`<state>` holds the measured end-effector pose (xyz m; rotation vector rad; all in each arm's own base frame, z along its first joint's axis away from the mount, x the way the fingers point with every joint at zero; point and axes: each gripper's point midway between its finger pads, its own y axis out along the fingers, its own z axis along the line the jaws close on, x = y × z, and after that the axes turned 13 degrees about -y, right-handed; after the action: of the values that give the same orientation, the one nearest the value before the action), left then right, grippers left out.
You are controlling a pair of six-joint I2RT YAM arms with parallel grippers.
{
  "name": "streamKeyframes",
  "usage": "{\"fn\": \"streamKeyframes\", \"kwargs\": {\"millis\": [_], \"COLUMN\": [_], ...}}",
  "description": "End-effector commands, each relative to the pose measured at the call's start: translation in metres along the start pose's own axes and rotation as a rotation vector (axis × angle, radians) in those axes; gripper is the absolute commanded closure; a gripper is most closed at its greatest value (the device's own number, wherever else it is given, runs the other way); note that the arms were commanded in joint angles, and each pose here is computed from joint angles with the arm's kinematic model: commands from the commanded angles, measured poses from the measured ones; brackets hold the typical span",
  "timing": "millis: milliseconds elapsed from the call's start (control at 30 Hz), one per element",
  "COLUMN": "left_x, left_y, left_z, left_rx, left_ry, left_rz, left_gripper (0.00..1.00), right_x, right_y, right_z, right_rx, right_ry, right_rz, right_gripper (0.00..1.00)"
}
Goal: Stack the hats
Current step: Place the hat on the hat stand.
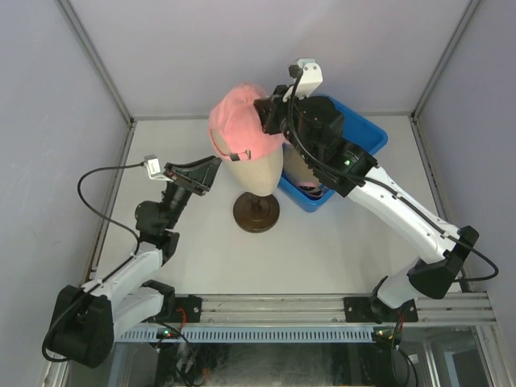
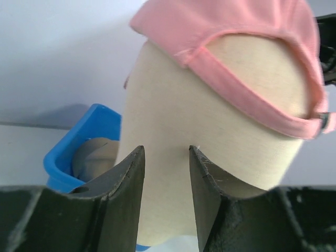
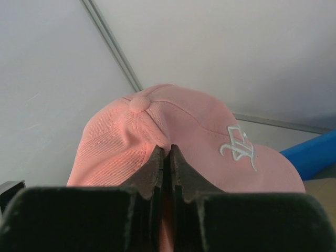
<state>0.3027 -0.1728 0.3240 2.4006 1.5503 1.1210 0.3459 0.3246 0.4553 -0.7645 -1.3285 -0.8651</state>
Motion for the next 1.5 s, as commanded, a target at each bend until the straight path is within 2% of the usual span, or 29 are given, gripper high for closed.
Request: {"fn": "streamKeyframes", "kwargs": {"millis": [0,200,600,1033,1467], "left_x": [-0.002,-0.017,-0.021,-0.024,-0.022], "left_y": [-0.012,-0.018,-0.021,-0.021,-0.025], "left_z": [-0.035,-0.043,-0.039,-0.042,-0.044], "left_rx": [-0.126,-0.131,-0.104,-0.115,-0.113], "left_ry": [0.003,0.020,0.027,0.034,0.047], "left_rz": [0.004,0.028,0.019,0.028,0.020], "left_gripper": [0.56,0.57,0.57,0.57,0.58], "right_x": [-0.049,-0.038,0.034,0.067,0.085], "right_y": [-0.002,-0.008,-0.021,-0.020,-0.035], "right_z": [0.018,0.014,0.002,0.014,0.028], "right_rx": [0.077,0.060,0.019,-0.015,-0.227], "right_ry": [-0.070,-0.086,-0.123,-0.192,-0.328], "right_rz": [0.142,0.118,-0.002,-0.046,-0.033], "right_gripper": [1.00,1.00,1.00,1.00,1.00]}}
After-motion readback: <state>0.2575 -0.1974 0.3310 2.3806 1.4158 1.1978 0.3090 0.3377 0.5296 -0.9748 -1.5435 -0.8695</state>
